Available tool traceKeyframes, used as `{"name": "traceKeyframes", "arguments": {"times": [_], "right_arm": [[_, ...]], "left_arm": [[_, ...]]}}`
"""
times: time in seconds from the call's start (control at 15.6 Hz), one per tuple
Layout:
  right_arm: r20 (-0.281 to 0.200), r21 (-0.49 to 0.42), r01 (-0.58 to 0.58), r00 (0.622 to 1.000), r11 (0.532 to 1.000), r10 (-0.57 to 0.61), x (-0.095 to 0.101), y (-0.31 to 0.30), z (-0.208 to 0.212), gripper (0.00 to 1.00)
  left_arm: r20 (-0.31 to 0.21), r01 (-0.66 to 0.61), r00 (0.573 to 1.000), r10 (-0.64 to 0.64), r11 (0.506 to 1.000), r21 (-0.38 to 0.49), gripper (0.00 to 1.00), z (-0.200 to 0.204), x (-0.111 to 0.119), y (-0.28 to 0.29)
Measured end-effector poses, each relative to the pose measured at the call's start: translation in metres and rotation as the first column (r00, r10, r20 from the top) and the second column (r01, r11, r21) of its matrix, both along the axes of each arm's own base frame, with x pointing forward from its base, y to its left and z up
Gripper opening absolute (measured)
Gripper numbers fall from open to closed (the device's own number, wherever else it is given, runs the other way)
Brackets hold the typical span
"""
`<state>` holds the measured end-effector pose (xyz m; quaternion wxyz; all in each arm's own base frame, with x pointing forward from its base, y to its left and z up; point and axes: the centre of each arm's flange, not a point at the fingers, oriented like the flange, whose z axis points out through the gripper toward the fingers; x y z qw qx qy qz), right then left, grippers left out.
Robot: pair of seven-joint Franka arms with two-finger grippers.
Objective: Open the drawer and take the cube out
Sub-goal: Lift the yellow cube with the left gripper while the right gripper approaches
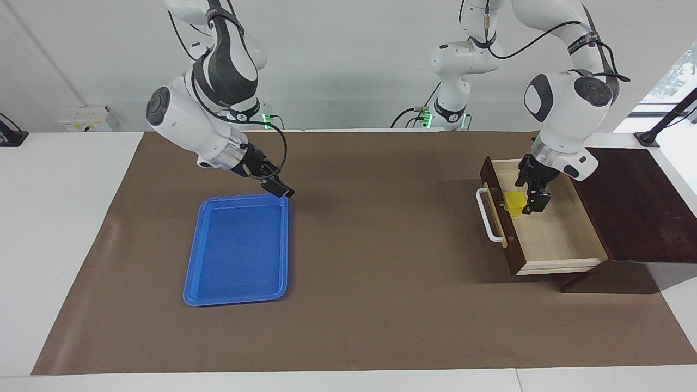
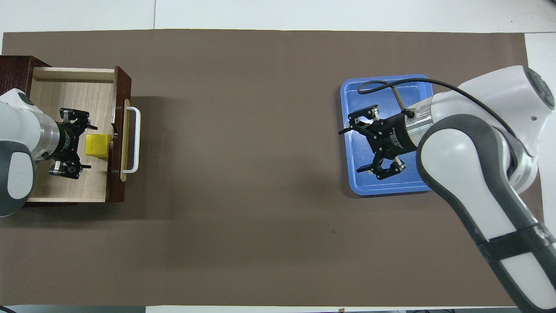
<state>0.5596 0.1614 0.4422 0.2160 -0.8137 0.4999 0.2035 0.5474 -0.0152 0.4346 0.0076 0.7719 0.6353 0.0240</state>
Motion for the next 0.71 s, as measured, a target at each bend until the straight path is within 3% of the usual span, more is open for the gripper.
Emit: {"name": "traceKeyframes", "arguments": {"times": [0.19, 0.39, 0.45, 0.58, 0.71], "right_arm": [[-0.045, 0.045, 0.062, 0.997, 0.997, -0.06, -0.004, 0.026, -0.017, 1.0], [-0.097, 0.075, 0.101, 0.991, 0.992, -0.094, -0.006, 0.032, -0.029, 1.0], [-0.112, 0.08, 0.112, 0.988, 0.991, -0.102, -0.005, 0.032, -0.034, 1.0], [-0.139, 0.09, 0.132, 0.983, 0.987, -0.119, -0.004, 0.033, -0.043, 1.0], [-0.161, 0.111, 0.156, 0.977, 0.982, -0.137, -0.002, 0.035, -0.048, 1.0]], "left_arm": [[-0.008, -0.034, 0.999, 0.034, 0.999, -0.001, 1.0, -0.005, -0.002, -0.001], [0.003, -0.08, 0.997, 0.08, 0.997, -0.004, 0.71, -0.004, -0.001, -0.003], [0.007, -0.083, 0.997, 0.083, 0.997, -0.005, 0.56, -0.003, -0.001, -0.003], [0.021, -0.089, 0.996, 0.089, 0.996, -0.007, 0.56, 0.014, 0.006, 0.0], [-0.001, -0.089, 0.996, 0.089, 0.996, -0.003, 0.56, 0.056, 0.016, -0.002]]}}
